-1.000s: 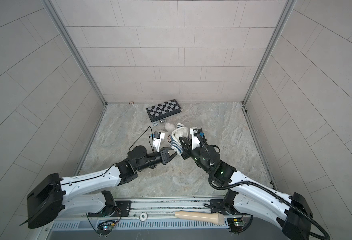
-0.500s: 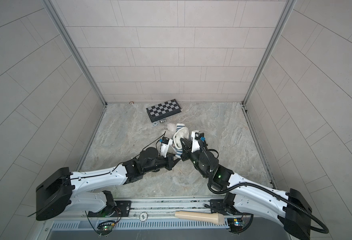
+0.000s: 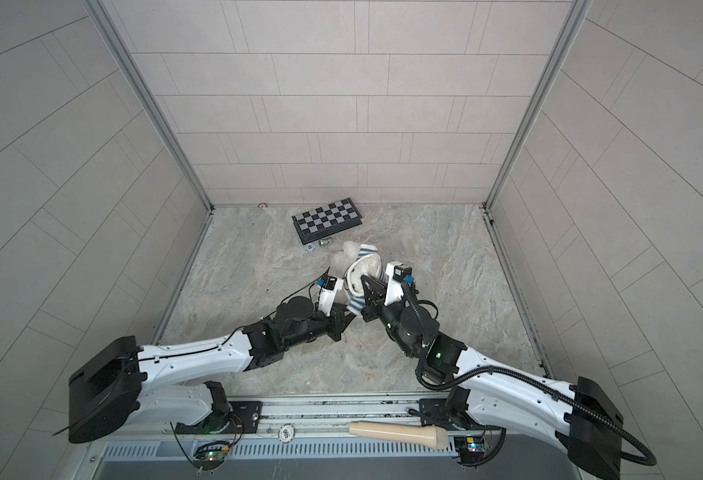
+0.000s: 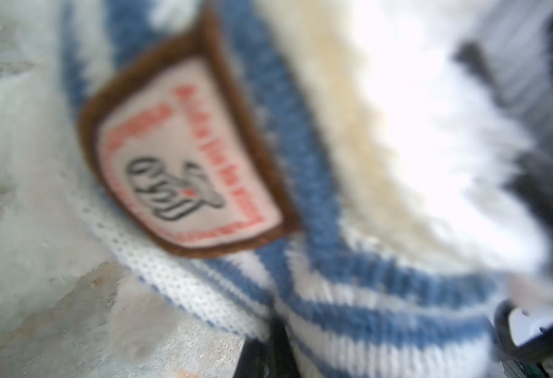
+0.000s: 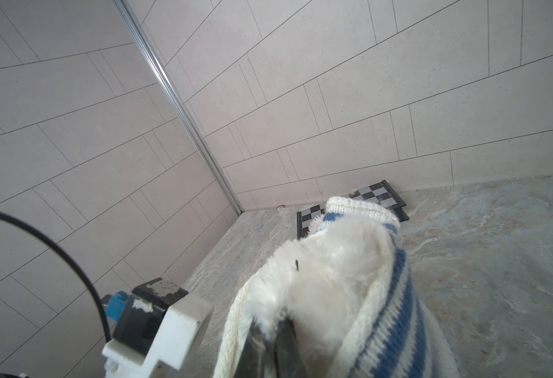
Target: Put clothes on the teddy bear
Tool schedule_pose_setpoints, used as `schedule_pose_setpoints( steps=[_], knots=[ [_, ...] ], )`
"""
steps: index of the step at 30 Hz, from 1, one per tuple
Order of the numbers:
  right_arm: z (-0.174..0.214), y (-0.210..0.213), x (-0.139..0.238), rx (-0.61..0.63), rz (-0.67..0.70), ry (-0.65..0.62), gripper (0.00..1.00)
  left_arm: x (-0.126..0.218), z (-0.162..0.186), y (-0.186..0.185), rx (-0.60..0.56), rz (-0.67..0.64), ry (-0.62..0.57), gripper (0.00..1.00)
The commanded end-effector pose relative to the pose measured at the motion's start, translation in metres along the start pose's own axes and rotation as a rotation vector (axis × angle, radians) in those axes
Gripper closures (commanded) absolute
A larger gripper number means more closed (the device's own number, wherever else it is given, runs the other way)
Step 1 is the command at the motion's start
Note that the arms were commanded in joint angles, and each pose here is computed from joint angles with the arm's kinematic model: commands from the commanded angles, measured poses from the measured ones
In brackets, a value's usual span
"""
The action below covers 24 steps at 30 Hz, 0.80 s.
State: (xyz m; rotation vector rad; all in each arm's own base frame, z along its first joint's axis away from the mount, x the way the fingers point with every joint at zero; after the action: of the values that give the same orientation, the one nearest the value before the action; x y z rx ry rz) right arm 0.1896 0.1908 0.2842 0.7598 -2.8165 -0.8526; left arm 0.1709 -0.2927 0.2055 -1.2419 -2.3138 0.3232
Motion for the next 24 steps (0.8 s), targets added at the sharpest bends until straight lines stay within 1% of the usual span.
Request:
schedule_pose_setpoints(
  steps=[1,3,6,11,14,18,24],
  knots=[
    [-0.033,0.018,0.006,-0.101,-0.084,-0.134,1.00,-0.003,0.013,0.010,-0.105,-0.103,0.071,1.00],
    [-0.034,0.019,0.006,-0.103,-0.084,-0.128,1.00,-0.007,0.021,0.025,-0.105,-0.172,0.105,1.00],
    [-0.036,0.019,0.009,-0.121,-0.090,-0.132,1.00,-0.012,0.029,0.045,-0.058,-0.204,0.104,1.00],
    [-0.042,0.021,0.014,-0.126,-0.097,-0.126,1.00,-0.014,0.035,0.062,-0.065,-0.269,0.124,1.00],
    [-0.044,0.020,0.016,-0.151,-0.103,-0.129,1.00,-0.011,0.034,0.074,-0.068,-0.322,0.128,1.00],
    [-0.046,0.021,0.018,-0.185,-0.126,-0.130,1.00,-0.006,0.035,0.089,-0.090,-0.403,0.122,1.00],
    [-0.049,0.021,0.017,-0.240,-0.161,-0.131,1.00,-0.006,0.030,0.098,-0.168,-0.487,0.114,1.00]
  ],
)
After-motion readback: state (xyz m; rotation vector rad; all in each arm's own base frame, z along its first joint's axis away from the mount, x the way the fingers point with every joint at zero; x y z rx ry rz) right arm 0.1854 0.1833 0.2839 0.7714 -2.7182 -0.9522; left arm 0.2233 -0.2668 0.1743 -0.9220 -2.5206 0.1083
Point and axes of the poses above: each gripper's point midway between its finger pads, its own x axis back along the fingers, its own y axis along the line the jaws close on, z = x × y, the point moved 7 cm from there along x, back along the fingers, and after that the axes turned 5 degrees about -x, right-handed, at the moved point
